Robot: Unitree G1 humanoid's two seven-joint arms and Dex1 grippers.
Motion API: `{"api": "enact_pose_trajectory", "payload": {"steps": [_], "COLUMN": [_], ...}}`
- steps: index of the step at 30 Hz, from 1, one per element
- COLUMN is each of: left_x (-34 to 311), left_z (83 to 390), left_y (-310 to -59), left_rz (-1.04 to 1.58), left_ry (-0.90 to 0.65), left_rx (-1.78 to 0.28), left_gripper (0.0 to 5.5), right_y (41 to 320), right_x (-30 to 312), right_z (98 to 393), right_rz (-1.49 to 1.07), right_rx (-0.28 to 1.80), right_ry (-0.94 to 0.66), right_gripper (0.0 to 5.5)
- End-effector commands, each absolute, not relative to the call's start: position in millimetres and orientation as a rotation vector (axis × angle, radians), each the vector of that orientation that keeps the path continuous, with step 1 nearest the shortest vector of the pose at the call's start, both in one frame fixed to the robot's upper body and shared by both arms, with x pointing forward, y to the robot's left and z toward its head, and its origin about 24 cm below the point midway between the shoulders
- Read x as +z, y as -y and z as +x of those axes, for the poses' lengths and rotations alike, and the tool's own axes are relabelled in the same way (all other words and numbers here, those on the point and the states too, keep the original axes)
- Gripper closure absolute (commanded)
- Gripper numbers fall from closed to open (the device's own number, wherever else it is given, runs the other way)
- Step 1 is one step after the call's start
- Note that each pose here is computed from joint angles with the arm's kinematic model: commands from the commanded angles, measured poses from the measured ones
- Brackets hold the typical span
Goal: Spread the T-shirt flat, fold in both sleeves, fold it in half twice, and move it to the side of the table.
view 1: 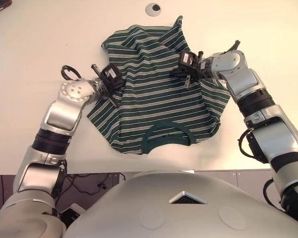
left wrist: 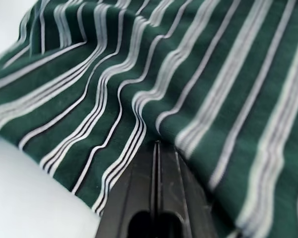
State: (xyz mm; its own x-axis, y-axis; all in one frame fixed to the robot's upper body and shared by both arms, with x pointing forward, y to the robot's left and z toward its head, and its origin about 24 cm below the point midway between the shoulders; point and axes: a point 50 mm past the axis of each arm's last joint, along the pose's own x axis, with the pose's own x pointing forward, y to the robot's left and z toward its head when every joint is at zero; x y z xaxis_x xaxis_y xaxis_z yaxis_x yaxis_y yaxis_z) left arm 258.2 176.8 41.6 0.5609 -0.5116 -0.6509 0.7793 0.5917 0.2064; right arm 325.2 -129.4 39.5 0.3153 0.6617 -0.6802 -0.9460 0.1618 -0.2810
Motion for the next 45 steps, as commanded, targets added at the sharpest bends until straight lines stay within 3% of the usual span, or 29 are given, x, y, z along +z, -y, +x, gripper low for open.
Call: {"api": "enact_pose_trajectory", "payload": {"steps": [1,6,12,17,19,23,28,36,40,45], "left_x": [29,26,36,91,95,71,44,47,66,113], "left_z": [236,235,264,314,341,367,373,378,386,397], "left_y": [-174,-175,-178,-163,-169,-170,-170,-185,-207,-234], "left_rz": [0.522,0.529,0.506,0.23,0.216,0.221,0.252,0.267,0.225,-0.008], "left_ry": [-0.658,-0.658,-0.573,-0.335,-0.34,-0.437,-0.589,-0.634,-0.54,-0.279], "left_rx": [-0.886,-0.848,-0.735,-0.704,-0.611,-0.533,-0.484,-0.35,-0.233,-0.172], "left_gripper": [5.5,5.5,5.5,5.5,5.5,5.5,5.5,5.5,5.5,5.5], "right_y": [185,186,137,110,107,105,105,102,105,139], "right_x": [13,19,67,68,63,55,48,31,24,12], "right_z": [288,279,342,369,375,379,378,370,367,363], "right_rz": [-0.938,-0.842,-0.491,-0.33,-0.361,-0.413,-0.446,-0.491,-0.524,-0.53], "right_rx": [1.377,1.427,1.114,0.942,0.841,0.721,0.684,0.678,0.63,0.464], "right_ry": [-0.713,-0.719,-0.431,-0.411,-0.421,-0.44,-0.466,-0.542,-0.571,-0.62], "right_gripper": [5.48,5.48,5.48,5.48,5.48,5.48,5.48,5.48,5.48,5.48]}}
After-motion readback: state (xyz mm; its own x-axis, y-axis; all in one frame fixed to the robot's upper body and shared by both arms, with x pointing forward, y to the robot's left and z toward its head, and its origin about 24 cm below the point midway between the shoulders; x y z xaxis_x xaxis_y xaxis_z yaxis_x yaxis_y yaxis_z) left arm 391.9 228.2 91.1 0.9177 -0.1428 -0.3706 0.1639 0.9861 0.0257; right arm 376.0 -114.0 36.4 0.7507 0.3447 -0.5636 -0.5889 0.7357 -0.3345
